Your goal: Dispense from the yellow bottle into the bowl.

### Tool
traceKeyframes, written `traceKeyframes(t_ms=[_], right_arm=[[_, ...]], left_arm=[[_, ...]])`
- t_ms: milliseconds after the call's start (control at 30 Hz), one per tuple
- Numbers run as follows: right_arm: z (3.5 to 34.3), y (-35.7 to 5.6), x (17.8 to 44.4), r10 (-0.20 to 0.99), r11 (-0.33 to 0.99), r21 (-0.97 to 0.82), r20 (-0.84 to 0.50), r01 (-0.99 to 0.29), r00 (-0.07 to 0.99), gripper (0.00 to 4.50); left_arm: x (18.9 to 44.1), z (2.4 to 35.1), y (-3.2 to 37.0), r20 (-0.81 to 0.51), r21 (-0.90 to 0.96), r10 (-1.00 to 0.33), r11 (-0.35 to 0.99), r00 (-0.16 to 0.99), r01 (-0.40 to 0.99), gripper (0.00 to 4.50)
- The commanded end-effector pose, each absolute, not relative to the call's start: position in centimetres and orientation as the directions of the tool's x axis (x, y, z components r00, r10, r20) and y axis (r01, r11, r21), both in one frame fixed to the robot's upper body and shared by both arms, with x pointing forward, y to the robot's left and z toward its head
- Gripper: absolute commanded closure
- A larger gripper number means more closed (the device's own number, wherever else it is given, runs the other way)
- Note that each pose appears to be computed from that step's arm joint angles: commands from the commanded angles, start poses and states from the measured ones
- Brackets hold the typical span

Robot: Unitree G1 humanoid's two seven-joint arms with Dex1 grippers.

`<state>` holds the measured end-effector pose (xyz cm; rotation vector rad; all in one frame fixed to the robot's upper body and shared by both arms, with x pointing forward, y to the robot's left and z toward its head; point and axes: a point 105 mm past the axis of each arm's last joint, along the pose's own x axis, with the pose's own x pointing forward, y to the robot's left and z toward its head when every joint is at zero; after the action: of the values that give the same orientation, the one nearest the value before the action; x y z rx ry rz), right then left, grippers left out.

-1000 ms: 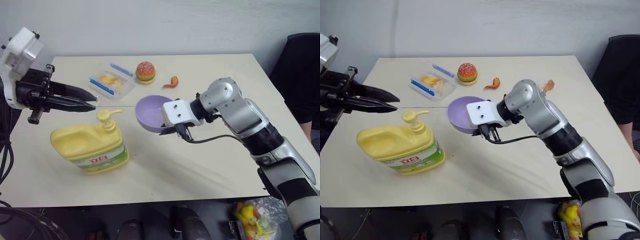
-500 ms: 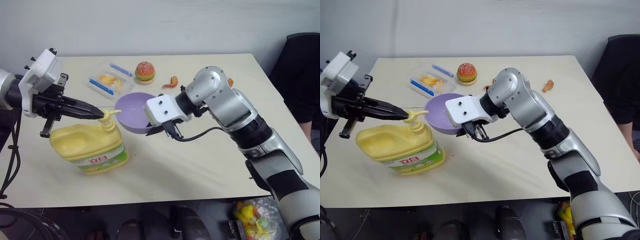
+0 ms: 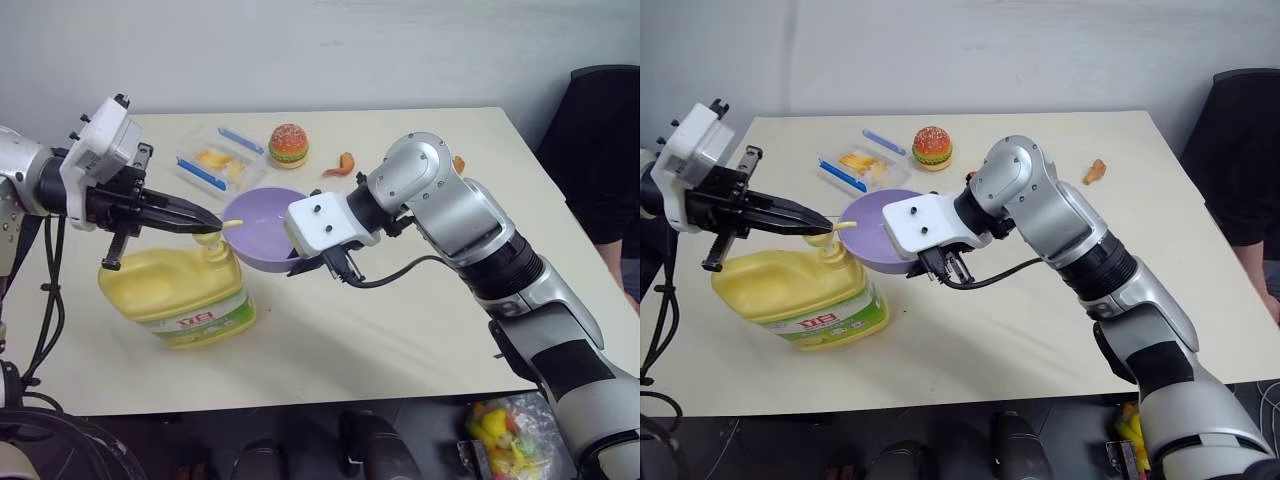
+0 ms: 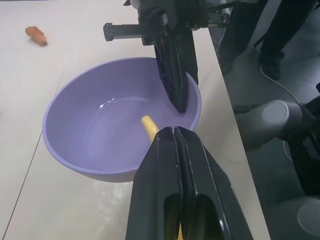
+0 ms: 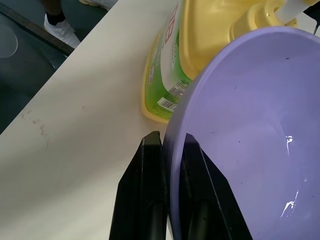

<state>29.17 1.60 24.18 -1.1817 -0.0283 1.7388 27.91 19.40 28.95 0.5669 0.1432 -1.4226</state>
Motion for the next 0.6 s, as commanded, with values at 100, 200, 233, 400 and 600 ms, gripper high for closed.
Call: traceKeyframes(t_ms=[100, 200, 233, 400, 600], right_arm=[[25.6, 1.8, 28.2, 0.73, -0.541, -0.534, -0.682, -0.65, -0.047, 4.5], [25.8, 1.8, 27.9, 0.725, -0.553, -0.532, -0.686, -0.641, -0.057, 4.5], [25.8, 1.8, 27.8, 0.724, -0.558, -0.531, -0.687, -0.638, -0.061, 4.5], [25.9, 1.9, 27.6, 0.722, -0.567, -0.533, -0.688, -0.628, -0.068, 4.5], [25.8, 1.7, 27.4, 0.72, -0.57, -0.526, -0.69, -0.632, -0.074, 4.5]], left_arm=[[27.3, 27.3, 20.1, -0.5, 0.25, -0.852, 0.028, 0.154, 0.968, 4.47], [27.3, 26.7, 20.1, -0.51, 0.238, -0.846, 0.035, 0.156, 0.971, 4.47], [27.3, 26.4, 20.1, -0.514, 0.229, -0.844, 0.037, 0.153, 0.973, 4.47], [27.2, 24.7, 20.3, -0.538, 0.187, -0.832, 0.036, 0.134, 0.982, 4.47], [27.5, 23.6, 20.5, -0.524, 0.16, -0.84, 0.068, 0.143, 0.985, 4.47]])
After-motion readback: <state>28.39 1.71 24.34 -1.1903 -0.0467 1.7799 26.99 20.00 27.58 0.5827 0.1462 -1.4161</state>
